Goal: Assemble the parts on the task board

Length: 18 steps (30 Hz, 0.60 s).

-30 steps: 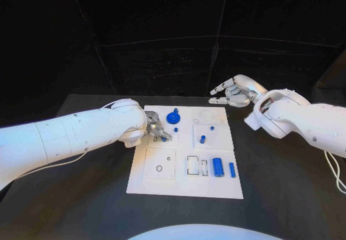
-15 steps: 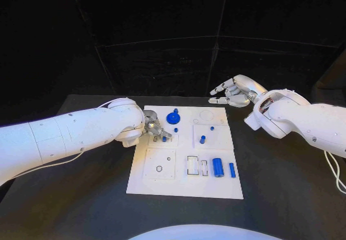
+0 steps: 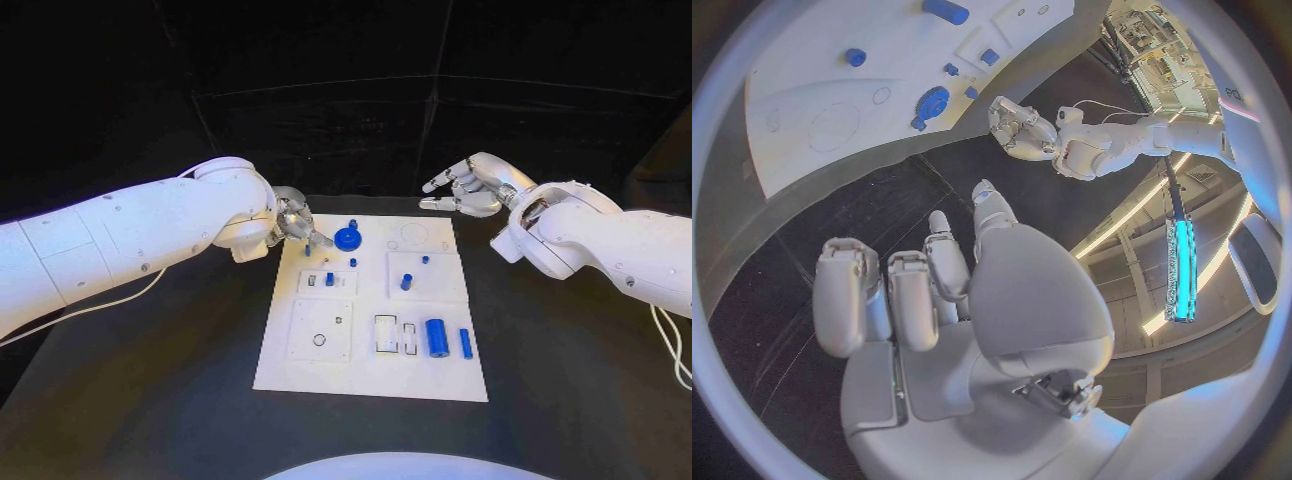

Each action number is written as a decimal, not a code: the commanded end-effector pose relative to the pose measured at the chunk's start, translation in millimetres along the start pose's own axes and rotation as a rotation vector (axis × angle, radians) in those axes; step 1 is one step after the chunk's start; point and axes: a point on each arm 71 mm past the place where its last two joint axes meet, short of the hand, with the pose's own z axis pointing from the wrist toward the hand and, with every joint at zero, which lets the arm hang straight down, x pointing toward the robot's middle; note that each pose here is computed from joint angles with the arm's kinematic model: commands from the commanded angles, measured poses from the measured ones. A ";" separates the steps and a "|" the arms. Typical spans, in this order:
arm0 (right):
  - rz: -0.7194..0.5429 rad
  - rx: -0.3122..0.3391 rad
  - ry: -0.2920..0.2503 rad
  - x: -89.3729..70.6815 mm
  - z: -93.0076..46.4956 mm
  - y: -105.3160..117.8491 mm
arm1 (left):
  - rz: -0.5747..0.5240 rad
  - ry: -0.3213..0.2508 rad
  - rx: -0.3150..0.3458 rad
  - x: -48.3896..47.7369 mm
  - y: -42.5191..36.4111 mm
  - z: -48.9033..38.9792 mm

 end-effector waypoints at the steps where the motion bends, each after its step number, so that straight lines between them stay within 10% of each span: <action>1: -0.001 -0.010 0.003 -0.2 0.9 1.7 | 0.067 0.075 -0.036 -6.7 4.8 3.3; 10: 0.000 -0.013 0.006 1.3 2.5 2.9 | 0.081 0.023 -0.082 -35.6 12.2 17.4; 18: 0.001 -0.015 0.009 2.7 3.8 4.0 | 0.107 0.016 -0.121 -41.2 14.0 27.2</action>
